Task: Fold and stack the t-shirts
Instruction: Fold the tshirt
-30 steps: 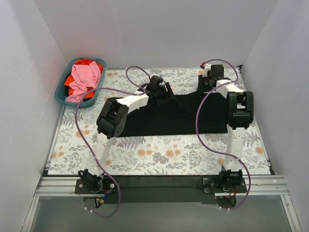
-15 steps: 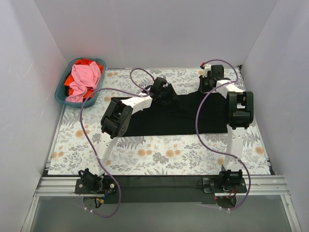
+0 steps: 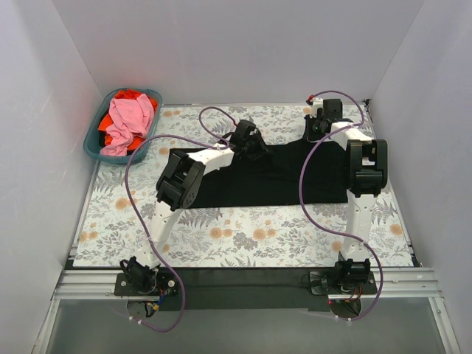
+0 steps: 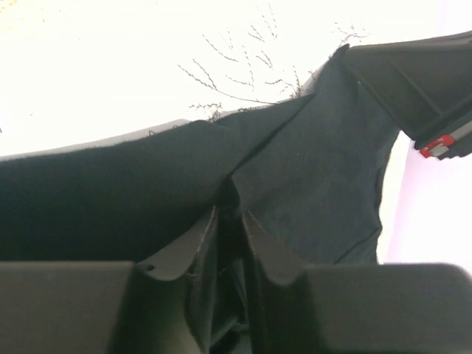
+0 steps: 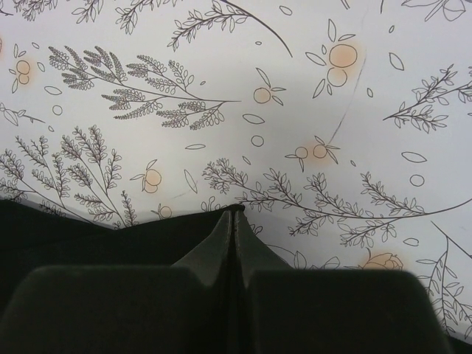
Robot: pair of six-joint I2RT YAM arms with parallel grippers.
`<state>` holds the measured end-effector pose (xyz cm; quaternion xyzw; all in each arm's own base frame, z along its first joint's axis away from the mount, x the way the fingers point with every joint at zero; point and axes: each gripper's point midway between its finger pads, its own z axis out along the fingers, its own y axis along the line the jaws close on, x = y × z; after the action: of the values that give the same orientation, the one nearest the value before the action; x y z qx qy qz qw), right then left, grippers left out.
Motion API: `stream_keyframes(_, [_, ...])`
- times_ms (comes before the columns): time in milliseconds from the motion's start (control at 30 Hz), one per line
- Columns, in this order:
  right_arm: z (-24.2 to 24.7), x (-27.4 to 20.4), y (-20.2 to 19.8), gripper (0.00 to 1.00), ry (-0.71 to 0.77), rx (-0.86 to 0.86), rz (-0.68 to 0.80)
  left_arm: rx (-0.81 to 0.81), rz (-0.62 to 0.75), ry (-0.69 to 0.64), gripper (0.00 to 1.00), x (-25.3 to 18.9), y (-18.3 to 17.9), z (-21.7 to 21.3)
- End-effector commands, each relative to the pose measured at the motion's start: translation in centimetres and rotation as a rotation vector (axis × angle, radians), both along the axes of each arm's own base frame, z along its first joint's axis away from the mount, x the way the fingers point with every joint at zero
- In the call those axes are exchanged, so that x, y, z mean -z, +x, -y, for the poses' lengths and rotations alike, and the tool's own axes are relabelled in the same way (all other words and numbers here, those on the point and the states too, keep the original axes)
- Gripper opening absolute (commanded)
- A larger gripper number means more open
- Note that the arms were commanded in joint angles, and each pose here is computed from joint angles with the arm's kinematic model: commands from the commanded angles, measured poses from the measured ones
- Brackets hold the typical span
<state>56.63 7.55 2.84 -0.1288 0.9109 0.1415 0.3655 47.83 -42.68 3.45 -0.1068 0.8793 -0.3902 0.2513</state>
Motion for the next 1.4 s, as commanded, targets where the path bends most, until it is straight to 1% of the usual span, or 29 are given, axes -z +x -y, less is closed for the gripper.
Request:
stream_keyframes(0, [0.0, -1.6, 1.3, 0.01, 0.01, -0.007, 0.047, 0.004, 0.075, 0.0, 0.13, -1.5, 0.6, 0.6])
stream_keyframes(67, [0.0, -2.4, 1.6, 0.01, 0.015, -0.006, 0.064, 0.009, 0.111, -0.001, 0.08, -2.5, 0.8, 0.6])
stream_keyframes(133, [0.0, -2.9, 1.7, 0.01, 0.016, -0.003, 0.074, 0.022, 0.142, 0.015, 0.07, -3.0, 0.9, 0.6])
stream_keyframes(200, [0.0, -3.7, 1.9, 0.01, 0.021, 0.001, 0.089, 0.028, 0.163, 0.026, 0.03, -3.4, 1.0, 0.5])
stream_keyframes(233, [0.0, -4.0, 2.0, 0.01, 0.023, 0.004, 0.095, 0.036, 0.201, 0.022, 0.02, -3.9, 1.4, 0.6])
stream_keyframes(300, [0.3, -4.6, 2.0, 0.01, 0.023, 0.016, 0.104, 0.051, 0.227, 0.029, 0.0, -4.5, 1.2, 0.7])
stream_keyframes(600, [1.6, -6.3, 1.0, 0.01, 0.017, 0.074, 0.131, 0.16, 0.334, 0.066, 0.0, -5.5, -0.4, 0.8])
stream_keyframes(733, [2.1, -6.5, 0.0, 0.01, 0.015, 0.098, 0.127, 0.192, 0.4, 0.06, 0.0, -7.5, -1.0, 0.9])
stream_keyframes(933, [2.3, -8.1, -1.3, 0.01, 0.016, 0.111, 0.147, 0.248, 0.477, 0.073, 0.0, -8.7, -2.4, 1.2])
stream_keyframes(1167, [2.7, -7.7, -3.7, 0.01, 0.014, 0.158, 0.113, 0.322, 0.557, 0.082, 0.0, -10.1, -4.4, 1.7])
stream_keyframes(1200, [3.0, -6.8, -4.5, 0.01, 0.002, 0.171, 0.092, 0.329, 0.562, 0.083, 0.0, -10.2, -4.6, 1.7])
stream_keyframes(1233, [3.1, -7.2, -4.7, 0.01, -0.001, 0.176, 0.106, 0.341, 0.568, 0.084, 0.0, -10.1, -4.9, 1.8])
stream_keyframes(1300, [3.5, -6.3, -5.8, 0.01, -0.014, 0.191, 0.087, 0.36, 0.588, 0.088, 0.0, -10.3, -5.4, 2.1])
stream_keyframes(1367, [3.6, -6.7, -6.2, 0.01, -0.002, 0.222, 0.098, 0.378, 0.603, 0.081, 0.0, -10.3, -6.0, 2.3])
